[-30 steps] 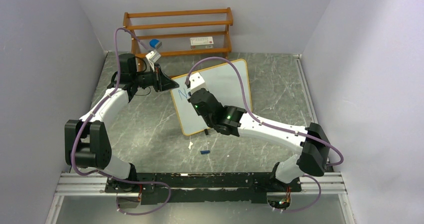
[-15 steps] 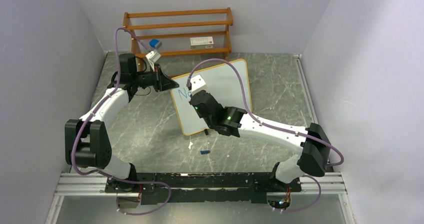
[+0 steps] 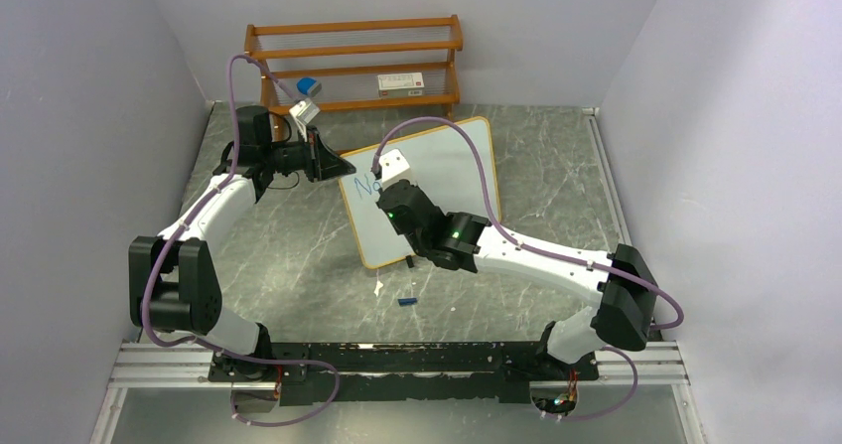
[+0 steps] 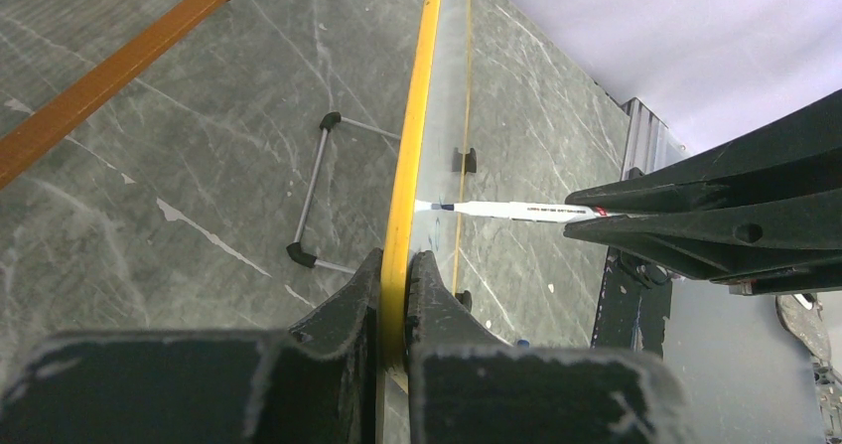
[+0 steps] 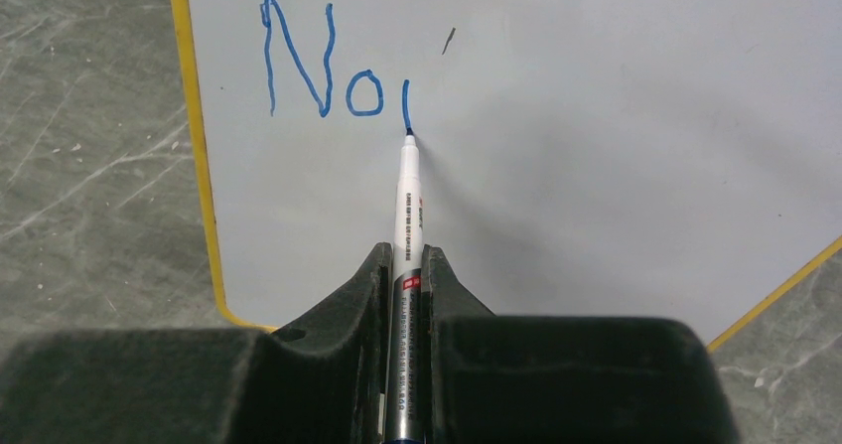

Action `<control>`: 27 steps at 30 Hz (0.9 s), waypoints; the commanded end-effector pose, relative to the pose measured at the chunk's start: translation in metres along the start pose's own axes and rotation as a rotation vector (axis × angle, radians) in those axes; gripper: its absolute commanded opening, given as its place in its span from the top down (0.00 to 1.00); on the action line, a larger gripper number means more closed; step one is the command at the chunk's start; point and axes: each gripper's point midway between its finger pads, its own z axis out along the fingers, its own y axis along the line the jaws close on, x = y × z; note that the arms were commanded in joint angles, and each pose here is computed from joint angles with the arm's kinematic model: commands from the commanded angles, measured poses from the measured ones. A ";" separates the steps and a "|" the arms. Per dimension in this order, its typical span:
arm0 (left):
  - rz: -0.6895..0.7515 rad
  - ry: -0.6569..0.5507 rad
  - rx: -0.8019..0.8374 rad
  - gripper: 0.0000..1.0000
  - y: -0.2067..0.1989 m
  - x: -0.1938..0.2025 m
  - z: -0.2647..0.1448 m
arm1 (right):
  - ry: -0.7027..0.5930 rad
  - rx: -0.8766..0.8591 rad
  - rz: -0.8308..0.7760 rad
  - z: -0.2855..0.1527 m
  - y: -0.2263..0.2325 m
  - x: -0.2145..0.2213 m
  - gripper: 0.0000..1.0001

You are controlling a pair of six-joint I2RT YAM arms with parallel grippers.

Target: Write a sentence on the whiteboard

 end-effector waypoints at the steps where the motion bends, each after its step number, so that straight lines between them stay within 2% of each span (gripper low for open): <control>1: 0.002 0.111 -0.094 0.95 0.026 0.046 0.010 | -0.038 0.048 0.011 0.002 -0.011 -0.010 1.00; 27: 0.002 0.112 -0.091 0.95 0.025 0.046 0.011 | -0.087 0.054 0.016 0.004 -0.011 -0.028 1.00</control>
